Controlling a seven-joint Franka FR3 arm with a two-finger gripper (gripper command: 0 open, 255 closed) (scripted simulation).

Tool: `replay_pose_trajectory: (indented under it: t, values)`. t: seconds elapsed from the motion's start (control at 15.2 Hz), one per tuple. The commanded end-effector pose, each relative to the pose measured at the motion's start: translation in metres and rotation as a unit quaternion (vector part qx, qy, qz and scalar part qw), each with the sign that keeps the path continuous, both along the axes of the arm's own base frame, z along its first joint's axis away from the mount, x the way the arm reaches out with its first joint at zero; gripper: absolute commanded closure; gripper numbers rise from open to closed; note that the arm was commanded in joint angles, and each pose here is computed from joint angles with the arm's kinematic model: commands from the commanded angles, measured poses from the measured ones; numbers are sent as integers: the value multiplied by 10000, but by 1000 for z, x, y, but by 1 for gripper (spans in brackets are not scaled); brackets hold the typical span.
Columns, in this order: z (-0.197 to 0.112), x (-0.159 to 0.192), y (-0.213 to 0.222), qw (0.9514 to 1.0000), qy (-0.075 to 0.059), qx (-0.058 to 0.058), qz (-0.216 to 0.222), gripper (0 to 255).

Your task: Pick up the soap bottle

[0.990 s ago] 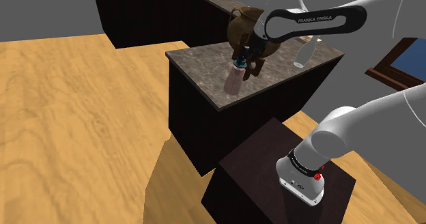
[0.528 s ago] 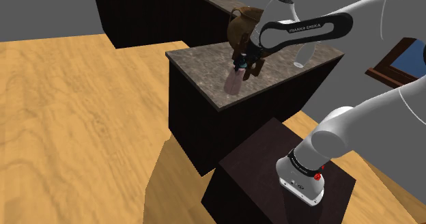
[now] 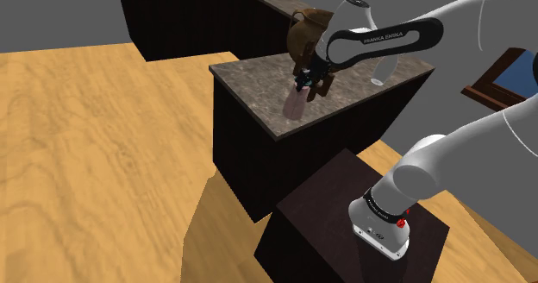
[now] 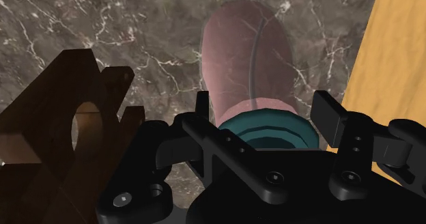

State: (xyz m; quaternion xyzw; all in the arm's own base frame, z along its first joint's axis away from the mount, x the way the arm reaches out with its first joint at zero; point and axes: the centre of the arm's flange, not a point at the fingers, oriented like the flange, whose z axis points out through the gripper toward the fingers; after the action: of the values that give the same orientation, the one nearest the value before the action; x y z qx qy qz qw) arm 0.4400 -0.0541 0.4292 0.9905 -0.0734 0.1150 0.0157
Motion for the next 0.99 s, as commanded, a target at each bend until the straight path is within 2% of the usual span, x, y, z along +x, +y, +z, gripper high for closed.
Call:
replay_pose_trajectory:
  t: [0.0, 0.2, 0.92]
  values:
    - [-1, 0, 0, 10000, 15, 2, 2, 255]
    - [-2, -1, 0, 10000, 16, 2, 2, 255]
    - [56, -1, 0, 10000, 16, 2, 2, 255]
